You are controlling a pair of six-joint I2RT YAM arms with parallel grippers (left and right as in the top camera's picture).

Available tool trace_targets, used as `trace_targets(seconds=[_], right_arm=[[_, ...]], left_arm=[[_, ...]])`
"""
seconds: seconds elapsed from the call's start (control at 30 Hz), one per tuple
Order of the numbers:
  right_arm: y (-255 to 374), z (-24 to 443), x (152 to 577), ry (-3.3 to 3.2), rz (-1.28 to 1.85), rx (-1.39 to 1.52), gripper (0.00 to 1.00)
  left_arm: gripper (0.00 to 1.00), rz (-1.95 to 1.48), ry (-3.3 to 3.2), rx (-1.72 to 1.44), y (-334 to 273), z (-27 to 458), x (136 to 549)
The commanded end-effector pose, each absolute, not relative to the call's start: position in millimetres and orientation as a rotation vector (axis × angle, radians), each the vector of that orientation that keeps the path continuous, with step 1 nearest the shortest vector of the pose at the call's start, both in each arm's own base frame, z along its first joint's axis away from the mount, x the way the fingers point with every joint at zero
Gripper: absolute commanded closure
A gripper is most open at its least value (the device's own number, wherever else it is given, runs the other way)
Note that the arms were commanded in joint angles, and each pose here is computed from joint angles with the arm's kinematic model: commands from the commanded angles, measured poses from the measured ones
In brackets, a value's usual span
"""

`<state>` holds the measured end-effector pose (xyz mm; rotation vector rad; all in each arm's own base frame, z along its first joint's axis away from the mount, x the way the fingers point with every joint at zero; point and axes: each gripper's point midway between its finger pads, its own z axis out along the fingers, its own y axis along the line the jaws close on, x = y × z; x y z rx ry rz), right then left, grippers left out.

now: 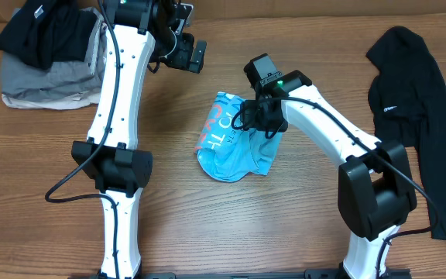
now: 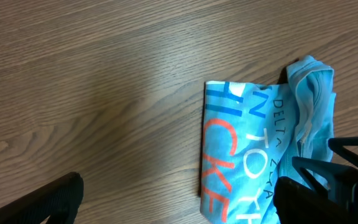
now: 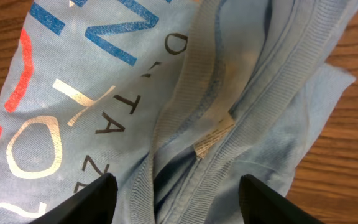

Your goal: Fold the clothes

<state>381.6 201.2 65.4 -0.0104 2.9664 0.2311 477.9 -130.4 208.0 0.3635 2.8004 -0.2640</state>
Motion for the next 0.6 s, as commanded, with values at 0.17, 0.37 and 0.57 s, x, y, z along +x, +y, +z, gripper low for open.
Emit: trace_targets(seconds=[0.17,0.37,0.57], right_arm=[[208.0,65.3,385.0,2.956,0.291,-0.018,0.42],[215.3,53.5,386.2,2.972,0.331,-0.025,0.46],[216.1,36.2,383.6,3.011,0.318,-0.025,0.56]], left_arm=[[0.0,-0.253,2.783,0.334,-127.3,214.0,480.2],[0.0,-0.253,2.78,0.334,-127.4,214.3,480.9],[0.0,-0.253,2.78,0.334,-127.4,214.3,480.9]])
